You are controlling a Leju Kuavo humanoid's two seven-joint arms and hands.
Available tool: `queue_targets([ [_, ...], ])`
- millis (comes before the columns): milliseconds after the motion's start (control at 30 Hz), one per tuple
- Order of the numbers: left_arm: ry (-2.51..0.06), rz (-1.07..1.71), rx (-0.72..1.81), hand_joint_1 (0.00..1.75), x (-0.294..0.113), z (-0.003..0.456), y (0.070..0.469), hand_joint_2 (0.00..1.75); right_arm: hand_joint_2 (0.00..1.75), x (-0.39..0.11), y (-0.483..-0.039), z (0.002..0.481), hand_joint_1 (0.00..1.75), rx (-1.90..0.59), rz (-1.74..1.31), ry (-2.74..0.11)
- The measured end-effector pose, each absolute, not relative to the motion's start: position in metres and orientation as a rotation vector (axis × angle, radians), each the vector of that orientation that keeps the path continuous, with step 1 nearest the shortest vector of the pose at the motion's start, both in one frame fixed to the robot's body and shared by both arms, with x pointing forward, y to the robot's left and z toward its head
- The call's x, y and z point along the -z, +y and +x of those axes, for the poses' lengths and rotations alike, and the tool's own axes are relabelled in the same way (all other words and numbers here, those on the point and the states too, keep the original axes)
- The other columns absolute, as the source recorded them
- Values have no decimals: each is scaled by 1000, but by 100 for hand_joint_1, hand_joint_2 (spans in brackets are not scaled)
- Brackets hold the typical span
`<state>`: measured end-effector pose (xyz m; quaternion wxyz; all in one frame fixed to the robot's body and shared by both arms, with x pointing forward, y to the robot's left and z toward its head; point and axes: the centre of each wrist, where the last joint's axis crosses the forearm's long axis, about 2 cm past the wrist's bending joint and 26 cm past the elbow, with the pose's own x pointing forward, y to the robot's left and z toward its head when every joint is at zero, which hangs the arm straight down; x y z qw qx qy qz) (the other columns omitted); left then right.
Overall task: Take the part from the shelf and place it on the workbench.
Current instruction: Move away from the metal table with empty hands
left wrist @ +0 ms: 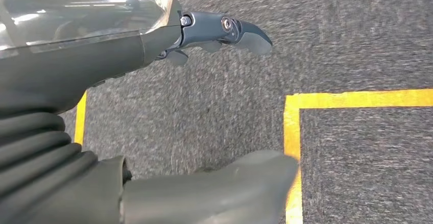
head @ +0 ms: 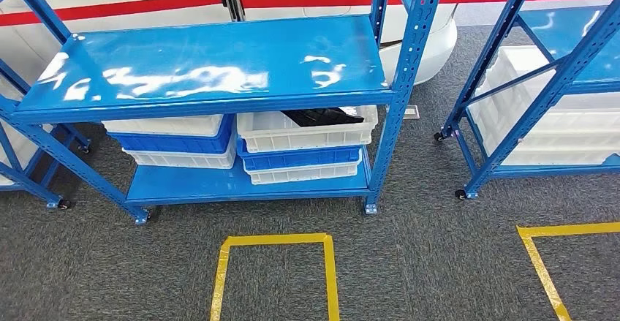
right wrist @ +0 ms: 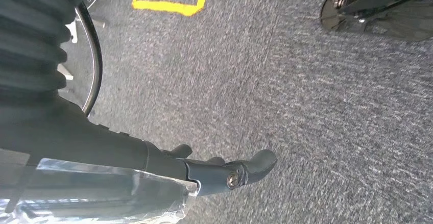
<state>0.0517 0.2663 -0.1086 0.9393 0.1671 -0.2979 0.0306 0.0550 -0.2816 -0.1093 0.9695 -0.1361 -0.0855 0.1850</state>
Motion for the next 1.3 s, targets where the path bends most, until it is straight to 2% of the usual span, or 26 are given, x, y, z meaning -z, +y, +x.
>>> queue_targets([
  [33,-607,341,-63,0,109,51,266,0,175,109,-282,55,0,-374,-275,-172],
  [167,-605,342,-63,0,109,51,267,0,0,109,-281,55,0,-375,-275,-171],
  [467,-603,347,-67,0,109,51,266,0,0,109,-281,58,0,-376,-281,-169],
  [600,-602,347,-70,0,109,51,266,175,0,109,-283,57,0,-375,-285,-164],
  [667,-604,346,-71,0,109,51,265,175,0,109,-283,57,0,-375,-287,-159],
  [800,-607,340,-74,0,109,51,265,175,175,109,-283,57,0,-372,-289,-150],
  [1133,-603,320,-73,0,109,50,264,175,175,109,-283,56,0,-357,-283,-145],
  [1267,-552,232,-57,0,110,41,258,0,0,111,-285,47,0,-291,-244,-129],
  [1300,-541,215,-55,0,110,39,256,0,0,111,-286,45,0,-279,-237,-129],
])
